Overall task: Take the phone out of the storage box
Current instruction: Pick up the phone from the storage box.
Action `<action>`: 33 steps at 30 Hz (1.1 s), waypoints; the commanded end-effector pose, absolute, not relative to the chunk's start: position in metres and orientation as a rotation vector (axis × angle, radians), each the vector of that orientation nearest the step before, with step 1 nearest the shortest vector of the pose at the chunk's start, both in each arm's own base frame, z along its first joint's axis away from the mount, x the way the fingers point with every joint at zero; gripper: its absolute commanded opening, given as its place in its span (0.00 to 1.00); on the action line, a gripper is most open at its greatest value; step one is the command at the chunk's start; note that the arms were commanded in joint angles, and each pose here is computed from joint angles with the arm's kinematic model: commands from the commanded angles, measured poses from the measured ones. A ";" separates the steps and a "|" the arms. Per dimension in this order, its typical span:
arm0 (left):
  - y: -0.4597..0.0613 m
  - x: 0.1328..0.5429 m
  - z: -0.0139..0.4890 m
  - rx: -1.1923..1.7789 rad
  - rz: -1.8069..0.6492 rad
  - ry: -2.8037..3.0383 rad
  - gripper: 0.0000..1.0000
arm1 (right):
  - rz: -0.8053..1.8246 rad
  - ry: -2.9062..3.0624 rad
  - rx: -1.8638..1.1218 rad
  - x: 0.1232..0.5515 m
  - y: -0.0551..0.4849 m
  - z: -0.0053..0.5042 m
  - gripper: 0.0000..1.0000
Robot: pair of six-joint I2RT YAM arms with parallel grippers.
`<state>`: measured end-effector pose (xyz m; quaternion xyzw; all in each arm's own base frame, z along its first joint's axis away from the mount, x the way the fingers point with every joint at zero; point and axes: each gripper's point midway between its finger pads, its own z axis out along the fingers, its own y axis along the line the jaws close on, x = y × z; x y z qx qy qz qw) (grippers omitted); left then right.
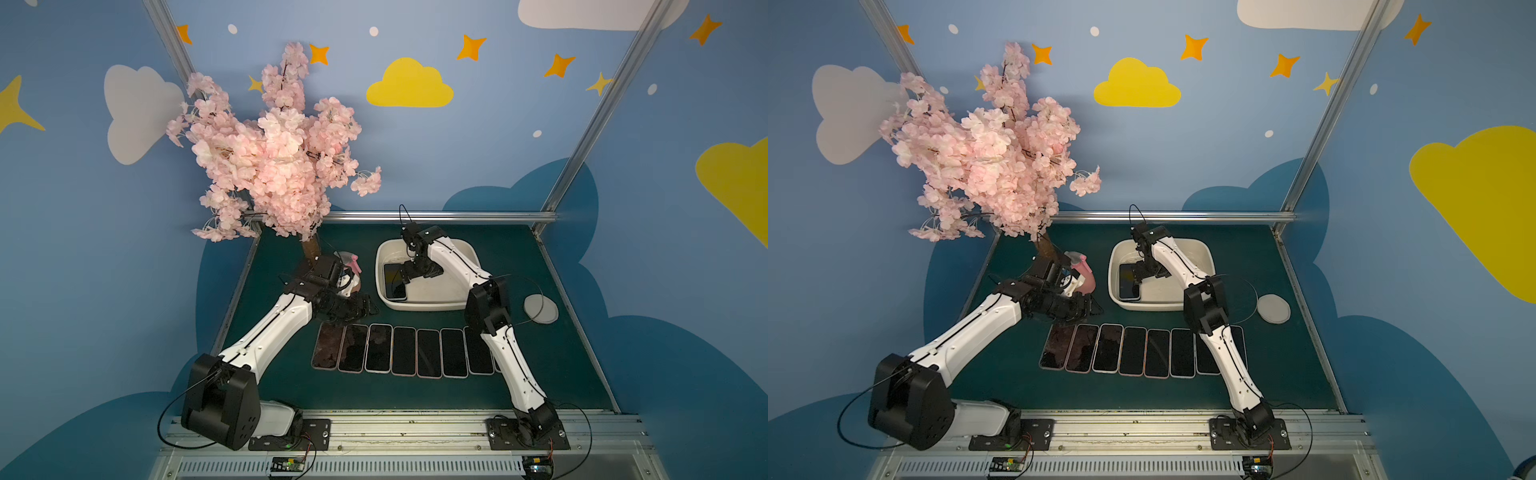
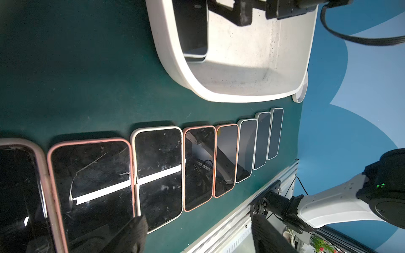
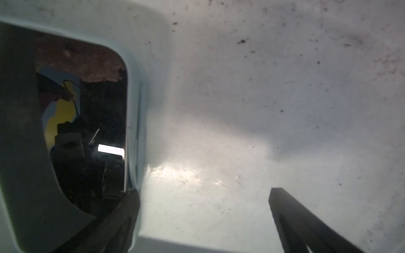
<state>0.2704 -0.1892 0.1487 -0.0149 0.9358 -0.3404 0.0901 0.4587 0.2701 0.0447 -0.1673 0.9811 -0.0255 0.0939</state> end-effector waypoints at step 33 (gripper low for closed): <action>-0.187 0.265 0.154 -0.048 -1.042 2.736 0.81 | 0.318 3.033 -0.318 0.440 0.274 0.076 0.99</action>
